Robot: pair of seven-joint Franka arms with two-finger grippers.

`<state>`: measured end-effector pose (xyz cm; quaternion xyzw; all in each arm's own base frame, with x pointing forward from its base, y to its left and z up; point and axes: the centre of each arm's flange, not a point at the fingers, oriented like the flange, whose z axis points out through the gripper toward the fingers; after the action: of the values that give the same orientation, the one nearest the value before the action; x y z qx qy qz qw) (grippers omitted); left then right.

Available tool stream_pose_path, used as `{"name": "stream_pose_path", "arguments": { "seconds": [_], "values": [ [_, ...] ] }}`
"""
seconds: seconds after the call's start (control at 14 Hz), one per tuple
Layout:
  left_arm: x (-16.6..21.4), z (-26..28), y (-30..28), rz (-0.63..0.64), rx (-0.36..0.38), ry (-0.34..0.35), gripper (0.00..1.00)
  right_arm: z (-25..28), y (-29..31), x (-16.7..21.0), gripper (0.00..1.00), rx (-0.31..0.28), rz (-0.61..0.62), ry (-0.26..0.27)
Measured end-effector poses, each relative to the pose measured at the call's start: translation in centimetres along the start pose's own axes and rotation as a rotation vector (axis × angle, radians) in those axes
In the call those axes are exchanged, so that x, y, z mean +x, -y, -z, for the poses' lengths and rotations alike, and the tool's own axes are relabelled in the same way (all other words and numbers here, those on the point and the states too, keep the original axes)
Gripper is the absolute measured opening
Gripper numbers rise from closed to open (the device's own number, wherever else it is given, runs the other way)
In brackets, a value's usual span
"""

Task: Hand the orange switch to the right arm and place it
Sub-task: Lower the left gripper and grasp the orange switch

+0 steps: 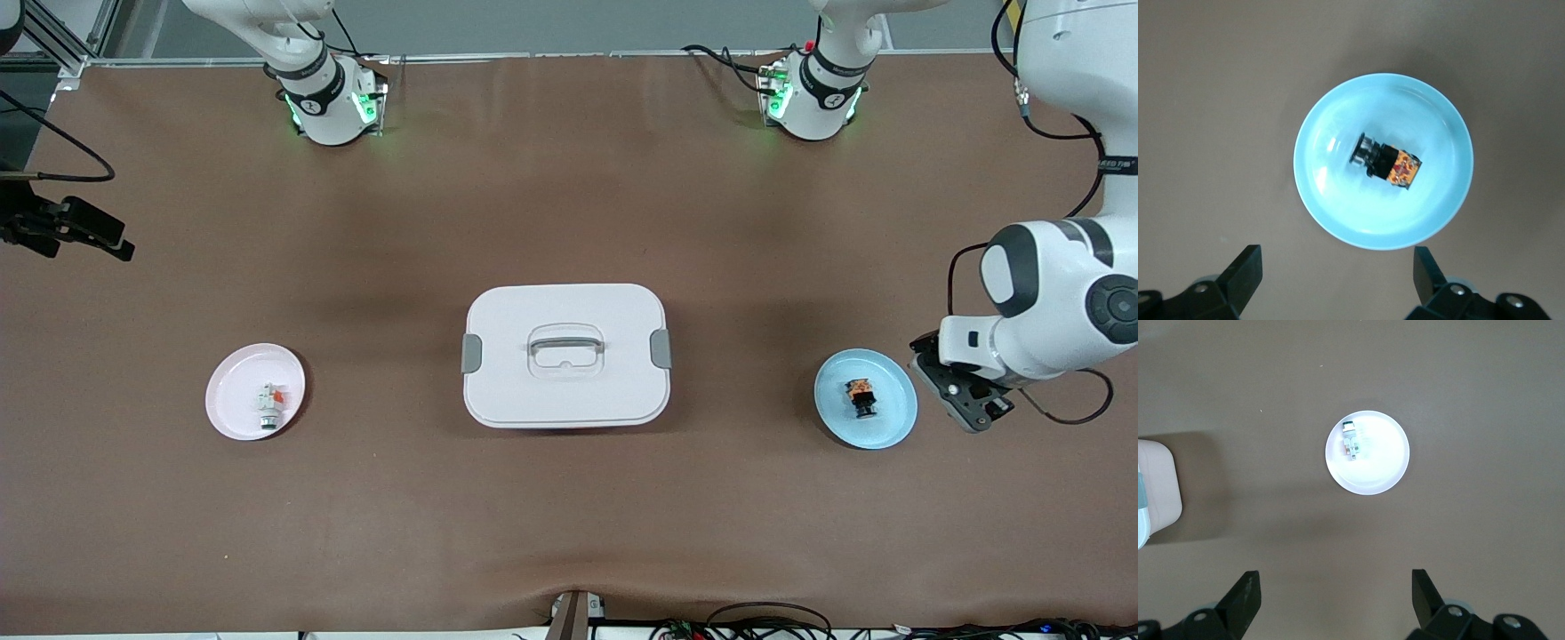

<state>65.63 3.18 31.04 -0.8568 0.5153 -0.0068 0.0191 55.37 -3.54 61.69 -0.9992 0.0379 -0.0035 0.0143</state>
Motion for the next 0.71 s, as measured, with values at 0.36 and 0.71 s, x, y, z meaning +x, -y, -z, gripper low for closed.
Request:
{"name": "stream_pose_path", "arguments": {
  "seconds": [0.36,0.71],
  "values": [
    [1.5,-1.8,-0.6,-0.138,0.010,-0.013,1.00,0.0,0.0,0.0,1.00,0.000,-0.001,0.000],
    [1.4,-5.1,-2.5,-0.180,0.018,-0.026,1.00,0.0,-0.1,0.0,1.00,0.000,-0.002,0.000]
  ]
}}
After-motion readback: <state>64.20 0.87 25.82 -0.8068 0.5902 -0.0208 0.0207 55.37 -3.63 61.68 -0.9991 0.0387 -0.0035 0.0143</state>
